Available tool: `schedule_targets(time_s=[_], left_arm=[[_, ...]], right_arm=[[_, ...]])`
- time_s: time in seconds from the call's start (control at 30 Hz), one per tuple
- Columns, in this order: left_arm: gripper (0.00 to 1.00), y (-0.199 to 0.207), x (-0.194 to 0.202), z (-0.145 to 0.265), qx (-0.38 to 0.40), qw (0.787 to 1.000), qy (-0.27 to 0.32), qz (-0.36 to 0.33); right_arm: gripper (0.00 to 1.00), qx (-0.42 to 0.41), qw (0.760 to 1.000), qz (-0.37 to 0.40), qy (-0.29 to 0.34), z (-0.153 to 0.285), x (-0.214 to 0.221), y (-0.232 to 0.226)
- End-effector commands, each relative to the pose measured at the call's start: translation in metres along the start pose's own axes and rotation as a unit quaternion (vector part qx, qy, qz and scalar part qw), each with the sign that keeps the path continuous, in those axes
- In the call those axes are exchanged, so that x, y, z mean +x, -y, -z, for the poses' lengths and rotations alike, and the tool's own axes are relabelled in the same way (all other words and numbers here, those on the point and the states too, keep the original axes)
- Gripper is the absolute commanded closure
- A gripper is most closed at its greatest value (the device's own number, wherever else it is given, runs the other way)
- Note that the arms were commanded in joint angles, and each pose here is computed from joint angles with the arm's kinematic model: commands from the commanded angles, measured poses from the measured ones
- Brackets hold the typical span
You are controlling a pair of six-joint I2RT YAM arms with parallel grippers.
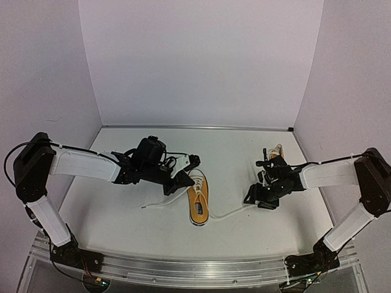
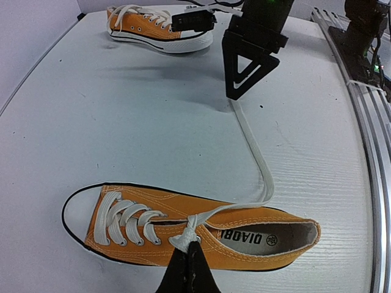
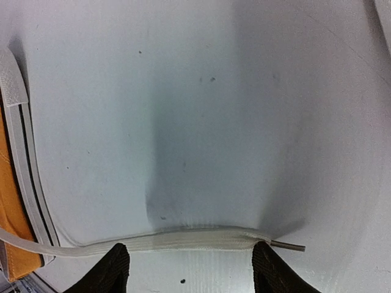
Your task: Tie the shoes
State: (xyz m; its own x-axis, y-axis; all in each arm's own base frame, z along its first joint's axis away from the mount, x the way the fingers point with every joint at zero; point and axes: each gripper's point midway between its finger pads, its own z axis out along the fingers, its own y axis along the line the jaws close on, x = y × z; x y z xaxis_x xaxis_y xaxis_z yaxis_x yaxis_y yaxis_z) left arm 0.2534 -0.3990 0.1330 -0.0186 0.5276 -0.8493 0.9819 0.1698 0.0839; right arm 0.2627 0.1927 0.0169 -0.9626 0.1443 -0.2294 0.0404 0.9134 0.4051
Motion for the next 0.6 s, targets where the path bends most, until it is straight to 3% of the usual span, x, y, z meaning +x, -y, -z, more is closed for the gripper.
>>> schedule_targets(time_s=[0.0,0.27,0.57], left_arm=[[1.00,-0.002,-0.026,0.011,-0.012,0.999,0.040,-0.026],[1.00,-0.002,-0.026,0.014,-0.019,0.999,0.038,-0.029],[1.00,-0.002,-0.023,0.014,-0.022,0.998,0.038,-0.038]], right_arm=[[0.34,-0.007,1.000,0.026,0.001,-0.012,-0.017,-0.019],[0.34,0.021,0.995,0.065,0.076,0.031,-0.015,-0.057],[0.40,0.074,0.994,0.007,0.079,0.016,0.008,-0.032]])
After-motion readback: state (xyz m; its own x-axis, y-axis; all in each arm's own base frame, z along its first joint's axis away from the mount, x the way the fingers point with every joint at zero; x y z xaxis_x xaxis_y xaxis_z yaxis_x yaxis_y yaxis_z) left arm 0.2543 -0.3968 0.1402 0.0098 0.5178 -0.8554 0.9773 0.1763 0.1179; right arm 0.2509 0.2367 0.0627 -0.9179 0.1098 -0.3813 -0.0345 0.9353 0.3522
